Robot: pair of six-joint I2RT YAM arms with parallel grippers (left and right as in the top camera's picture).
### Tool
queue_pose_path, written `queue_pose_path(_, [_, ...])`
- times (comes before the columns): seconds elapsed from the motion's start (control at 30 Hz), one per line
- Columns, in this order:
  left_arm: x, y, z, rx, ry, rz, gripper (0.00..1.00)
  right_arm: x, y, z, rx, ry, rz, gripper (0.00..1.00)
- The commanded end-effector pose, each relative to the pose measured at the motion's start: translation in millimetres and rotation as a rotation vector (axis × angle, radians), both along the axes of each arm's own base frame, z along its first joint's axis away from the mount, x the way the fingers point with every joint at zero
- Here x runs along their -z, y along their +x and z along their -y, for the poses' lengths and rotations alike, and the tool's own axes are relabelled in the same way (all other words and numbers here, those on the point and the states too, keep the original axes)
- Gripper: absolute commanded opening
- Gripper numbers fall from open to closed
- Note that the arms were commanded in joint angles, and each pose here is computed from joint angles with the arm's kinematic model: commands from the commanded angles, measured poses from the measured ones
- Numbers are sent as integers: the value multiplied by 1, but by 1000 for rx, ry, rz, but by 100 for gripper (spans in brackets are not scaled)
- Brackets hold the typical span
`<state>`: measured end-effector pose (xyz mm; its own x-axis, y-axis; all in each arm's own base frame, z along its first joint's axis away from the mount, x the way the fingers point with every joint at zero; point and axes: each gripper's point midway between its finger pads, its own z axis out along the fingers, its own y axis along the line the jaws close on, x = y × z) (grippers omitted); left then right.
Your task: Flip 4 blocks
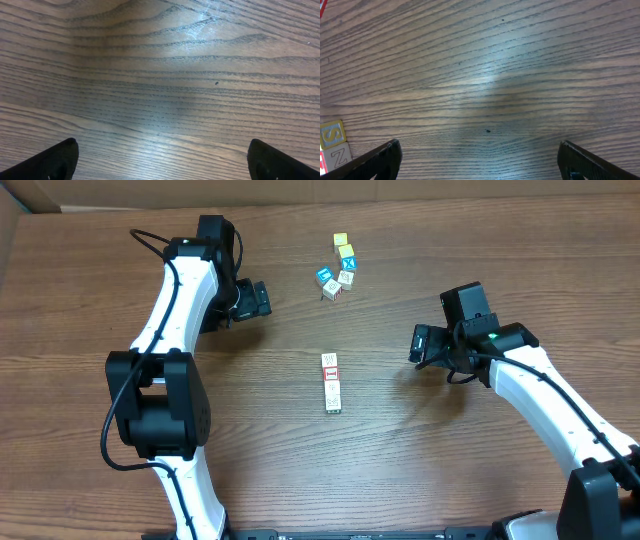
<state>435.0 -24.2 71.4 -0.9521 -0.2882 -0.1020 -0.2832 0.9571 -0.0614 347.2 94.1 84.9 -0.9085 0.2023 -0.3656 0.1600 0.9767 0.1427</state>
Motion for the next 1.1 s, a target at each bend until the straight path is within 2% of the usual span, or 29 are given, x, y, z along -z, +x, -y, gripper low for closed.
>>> queue_pose_path(0.0, [-4,5,1,0,5,17,100,-11,7,0,-1,-2,37,100])
queue_pose_path(0.33, [-4,5,1,0,5,17,100,-11,6,1,0,-2,36,100])
queue_pose_path(0.47, [-4,5,1,0,5,17,100,-25,7,0,0,9,75,100])
queue_pose_path(0.8, [-4,5,1,0,5,17,100,-132,-9,10,17,74,378,100])
queue_pose_path(1.07, [-4,5,1,0,5,17,100,-229,-60,30,43,146,697,100])
